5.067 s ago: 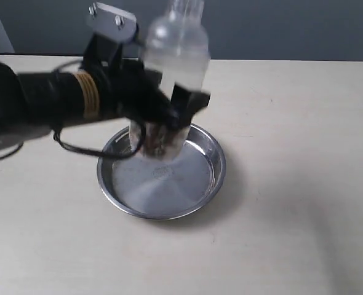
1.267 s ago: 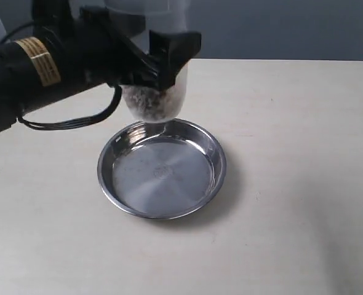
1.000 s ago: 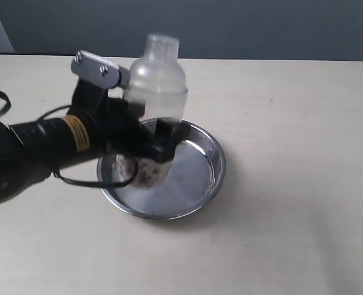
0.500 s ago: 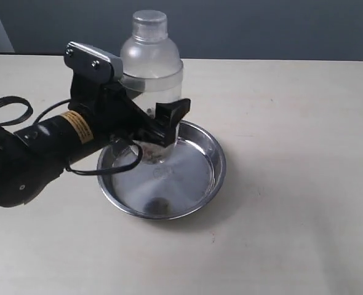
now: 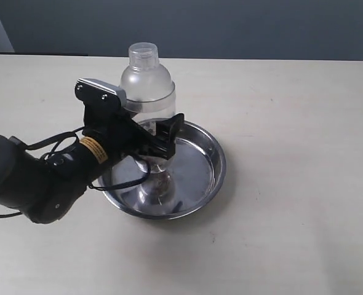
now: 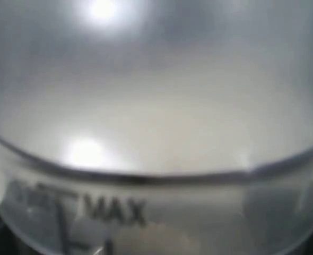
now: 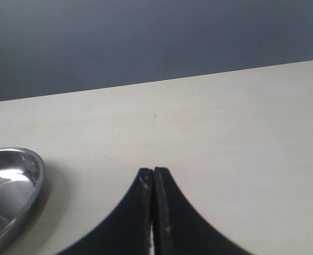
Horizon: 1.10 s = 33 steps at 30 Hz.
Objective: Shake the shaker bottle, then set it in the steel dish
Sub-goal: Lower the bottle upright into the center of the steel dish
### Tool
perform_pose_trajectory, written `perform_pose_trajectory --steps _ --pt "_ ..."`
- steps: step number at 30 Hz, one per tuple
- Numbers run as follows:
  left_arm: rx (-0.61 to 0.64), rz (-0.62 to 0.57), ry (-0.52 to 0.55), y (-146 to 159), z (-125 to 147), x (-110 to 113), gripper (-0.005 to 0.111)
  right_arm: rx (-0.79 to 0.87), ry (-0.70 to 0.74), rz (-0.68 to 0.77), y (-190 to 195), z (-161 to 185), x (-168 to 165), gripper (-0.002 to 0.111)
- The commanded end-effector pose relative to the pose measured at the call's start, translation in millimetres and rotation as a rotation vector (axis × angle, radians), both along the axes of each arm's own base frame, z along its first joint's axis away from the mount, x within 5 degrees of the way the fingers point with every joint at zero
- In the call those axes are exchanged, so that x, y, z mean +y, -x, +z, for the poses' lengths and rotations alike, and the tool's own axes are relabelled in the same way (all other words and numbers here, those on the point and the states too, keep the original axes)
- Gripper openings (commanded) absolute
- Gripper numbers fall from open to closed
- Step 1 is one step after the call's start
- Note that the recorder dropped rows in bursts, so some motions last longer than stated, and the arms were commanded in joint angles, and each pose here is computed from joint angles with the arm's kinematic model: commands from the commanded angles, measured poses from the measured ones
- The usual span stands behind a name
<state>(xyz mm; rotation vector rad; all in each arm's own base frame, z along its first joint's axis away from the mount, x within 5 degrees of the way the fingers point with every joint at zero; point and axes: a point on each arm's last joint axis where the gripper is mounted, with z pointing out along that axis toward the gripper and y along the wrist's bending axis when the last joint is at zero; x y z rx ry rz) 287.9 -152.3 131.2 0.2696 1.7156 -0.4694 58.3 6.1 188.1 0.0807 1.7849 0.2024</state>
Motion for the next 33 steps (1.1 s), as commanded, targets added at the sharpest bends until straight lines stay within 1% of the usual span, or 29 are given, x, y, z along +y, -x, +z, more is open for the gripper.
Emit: perform_pose_trajectory --steps 1,3,6,7,12,17,22,23,25,27,28,29,31,32,33 --pt "-0.034 0.004 0.041 -1 3 0 0.000 -0.014 0.005 0.002 0 1 0 -0.001" --pt "-0.035 0.002 0.041 -1 3 -1 0.000 -0.014 0.005 0.002 0 1 0 -0.001" --pt "0.046 -0.081 0.039 -1 -1 -9 0.000 -0.014 0.005 0.002 0 1 0 -0.001" --pt "0.048 -0.095 0.040 0 -1 -11 0.000 -0.014 0.005 0.002 0 1 0 -0.001" --pt "0.102 -0.074 0.015 -2 -5 -10 0.000 -0.010 0.006 0.002 0 1 0 -0.001" --pt "0.102 -0.085 0.006 -2 -6 -10 0.000 -0.010 0.006 0.002 0 1 0 -0.001" --pt "0.079 -0.146 -0.009 1 -5 -15 0.002 -0.010 0.006 0.002 0 1 0 -0.001" --pt "0.059 -0.176 -0.010 2 -3 -17 0.007 -0.010 0.006 0.002 0 1 0 -0.001" --pt "0.044 -0.194 -0.008 3 -2 -18 0.017 -0.012 0.005 0.002 0 1 0 -0.001" --pt "0.042 -0.194 -0.007 3 -2 -18 0.031 -0.012 0.005 0.002 0 1 0 -0.001" --pt "0.043 -0.190 -0.006 3 -2 -18 0.042 -0.012 0.005 0.002 0 1 0 -0.001" --pt "0.043 -0.188 -0.004 2 -2 -18 0.049 -0.012 0.005 0.002 0 1 0 -0.001" --pt "0.044 -0.180 -0.003 2 -2 -17 0.068 -0.012 0.005 0.002 0 1 0 -0.001" --pt "0.041 -0.179 -0.002 1 -1 -16 0.075 -0.012 0.005 0.002 0 1 0 -0.001" --pt "0.034 -0.182 0.000 1 -1 -15 0.080 -0.012 0.005 0.002 0 1 0 -0.001"
